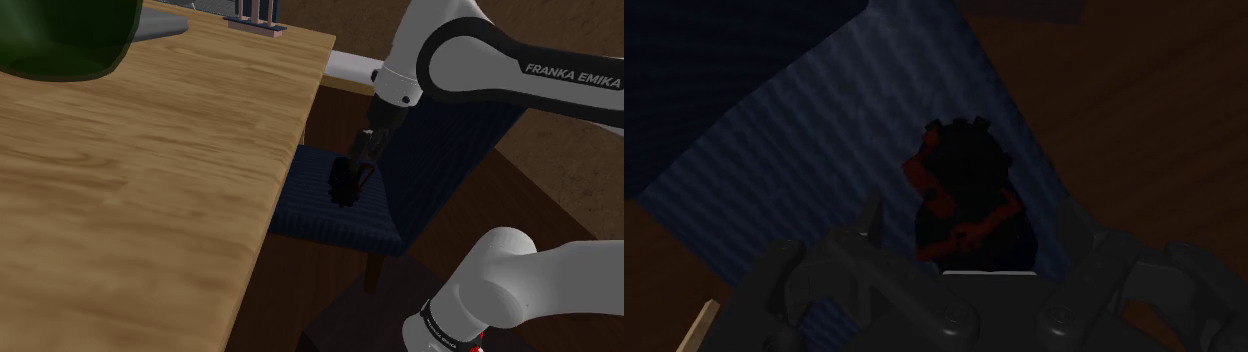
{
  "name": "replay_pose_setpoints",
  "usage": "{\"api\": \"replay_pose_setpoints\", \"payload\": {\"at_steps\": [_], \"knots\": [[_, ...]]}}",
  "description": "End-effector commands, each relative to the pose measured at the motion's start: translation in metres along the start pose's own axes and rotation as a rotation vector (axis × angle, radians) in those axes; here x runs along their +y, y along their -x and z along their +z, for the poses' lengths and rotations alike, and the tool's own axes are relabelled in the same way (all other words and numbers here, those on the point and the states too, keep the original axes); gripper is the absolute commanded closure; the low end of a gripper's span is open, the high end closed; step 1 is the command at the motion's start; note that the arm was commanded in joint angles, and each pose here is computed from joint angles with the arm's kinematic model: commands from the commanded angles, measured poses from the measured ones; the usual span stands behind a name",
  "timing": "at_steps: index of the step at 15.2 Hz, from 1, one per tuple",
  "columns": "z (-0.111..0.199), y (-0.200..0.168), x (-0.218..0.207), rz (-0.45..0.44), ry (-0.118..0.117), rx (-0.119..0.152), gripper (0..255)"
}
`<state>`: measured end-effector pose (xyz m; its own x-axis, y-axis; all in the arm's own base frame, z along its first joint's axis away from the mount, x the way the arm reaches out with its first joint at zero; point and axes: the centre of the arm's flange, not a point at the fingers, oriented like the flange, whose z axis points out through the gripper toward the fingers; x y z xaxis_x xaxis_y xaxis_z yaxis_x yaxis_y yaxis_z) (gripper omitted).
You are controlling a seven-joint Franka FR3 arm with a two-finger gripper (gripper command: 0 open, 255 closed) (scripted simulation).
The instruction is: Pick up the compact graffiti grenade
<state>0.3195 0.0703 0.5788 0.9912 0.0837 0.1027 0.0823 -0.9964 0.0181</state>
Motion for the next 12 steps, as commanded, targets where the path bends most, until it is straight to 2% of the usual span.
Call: {"api": "replay_pose_setpoints", "payload": {"at_steps": [1,6,8,9,12], "knots": [[0.007,0.0,-0.003,0.002,0.006,0.014,0],[0.036,0.003,-0.003,0.002,0.006,0.014,0],[0.036,0.003,-0.003,0.002,0.006,0.014,0],[0.035,0.002,-0.003,0.002,0.006,0.014,255],[0.035,0.002,-0.003,0.002,0.006,0.014,255]]}}
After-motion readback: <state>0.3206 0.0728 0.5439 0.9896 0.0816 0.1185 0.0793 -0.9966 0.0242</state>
